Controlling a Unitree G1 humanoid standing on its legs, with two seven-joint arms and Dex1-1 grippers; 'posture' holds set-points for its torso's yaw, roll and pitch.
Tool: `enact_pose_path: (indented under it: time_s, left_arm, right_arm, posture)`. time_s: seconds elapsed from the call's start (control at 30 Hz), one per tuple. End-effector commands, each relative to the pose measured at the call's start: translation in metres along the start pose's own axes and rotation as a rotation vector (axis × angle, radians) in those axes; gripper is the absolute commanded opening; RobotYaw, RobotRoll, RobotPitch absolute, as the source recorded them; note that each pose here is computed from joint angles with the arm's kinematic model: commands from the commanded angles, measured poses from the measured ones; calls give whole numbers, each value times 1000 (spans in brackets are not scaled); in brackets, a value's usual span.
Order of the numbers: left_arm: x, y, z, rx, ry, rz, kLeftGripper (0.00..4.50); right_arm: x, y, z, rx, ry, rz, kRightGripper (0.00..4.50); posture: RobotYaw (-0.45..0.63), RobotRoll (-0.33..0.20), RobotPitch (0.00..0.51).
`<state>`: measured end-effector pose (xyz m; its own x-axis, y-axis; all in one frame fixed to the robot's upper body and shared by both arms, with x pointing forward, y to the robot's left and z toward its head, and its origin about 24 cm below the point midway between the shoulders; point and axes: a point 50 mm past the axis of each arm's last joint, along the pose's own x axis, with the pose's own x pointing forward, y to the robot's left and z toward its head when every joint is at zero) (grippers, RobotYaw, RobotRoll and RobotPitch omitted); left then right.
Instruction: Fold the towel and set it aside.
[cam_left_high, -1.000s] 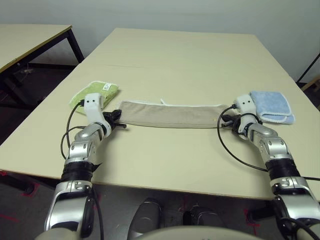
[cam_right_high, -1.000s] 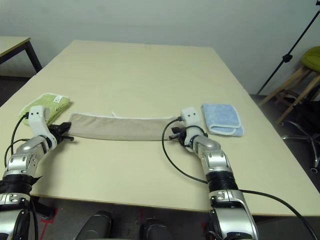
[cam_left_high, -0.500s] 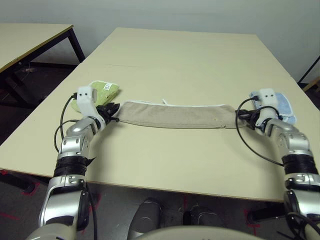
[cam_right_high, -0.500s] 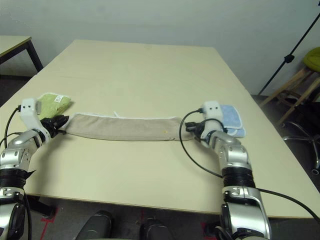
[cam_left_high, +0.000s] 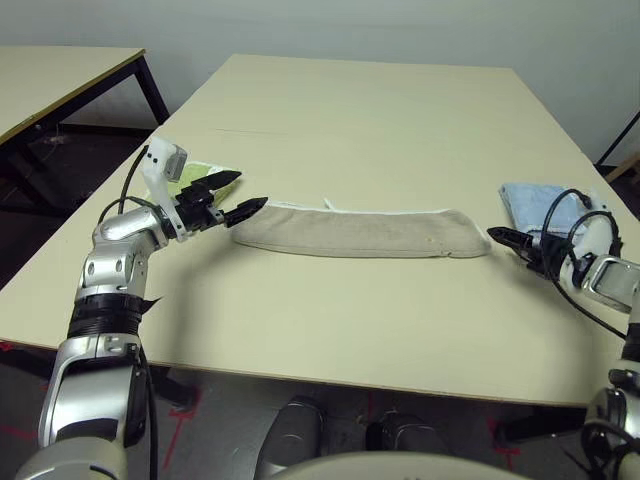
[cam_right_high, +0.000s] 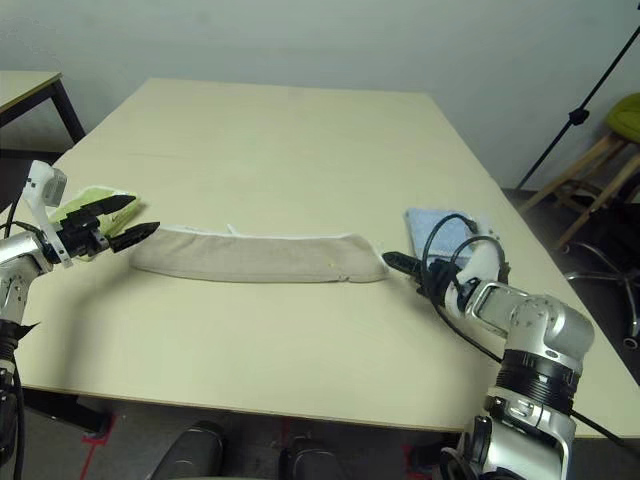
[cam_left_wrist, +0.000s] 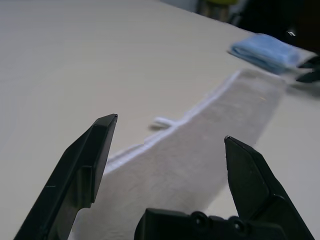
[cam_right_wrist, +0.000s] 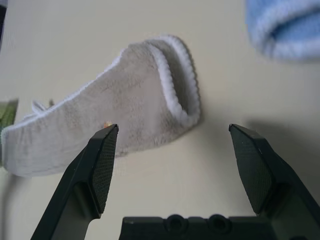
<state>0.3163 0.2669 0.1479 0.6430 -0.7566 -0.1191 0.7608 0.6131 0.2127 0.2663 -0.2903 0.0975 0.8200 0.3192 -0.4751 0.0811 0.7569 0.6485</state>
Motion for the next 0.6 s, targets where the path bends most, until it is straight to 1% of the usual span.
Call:
enact_pose_path:
  time_s: [0.03, 0.1, 0.23, 0.33, 0.43, 0.6]
  left_arm:
    - [2, -3, 1, 30, 18, -73, 4500]
    - [4, -6, 2, 25, 11, -112, 4500]
    - [6, -10, 4, 24, -3, -140, 4500]
    - [5, -10, 5, 35, -5, -149, 4500]
    - [4, -11, 6, 33, -8, -157, 4500]
    - [1, -12, 7, 37, -5, -149, 4500]
  right_arm:
    - [-3, -1, -11, 48, 33, -28, 4463]
    - [2, 1, -16, 80, 42, -28, 4463]
    - [13, 6, -21, 125, 34, -17, 4463]
    - [29, 9, -24, 152, 27, -26, 4463]
    - [44, 14, -26, 170, 27, -23, 4463]
    - [60, 22, -25, 176, 20, -18, 4463]
  posture:
    - [146, 0, 42]
    - [143, 0, 42]
    - [147, 0, 41]
    - [152, 0, 40]
    - [158, 0, 40]
    - [176, 0, 37]
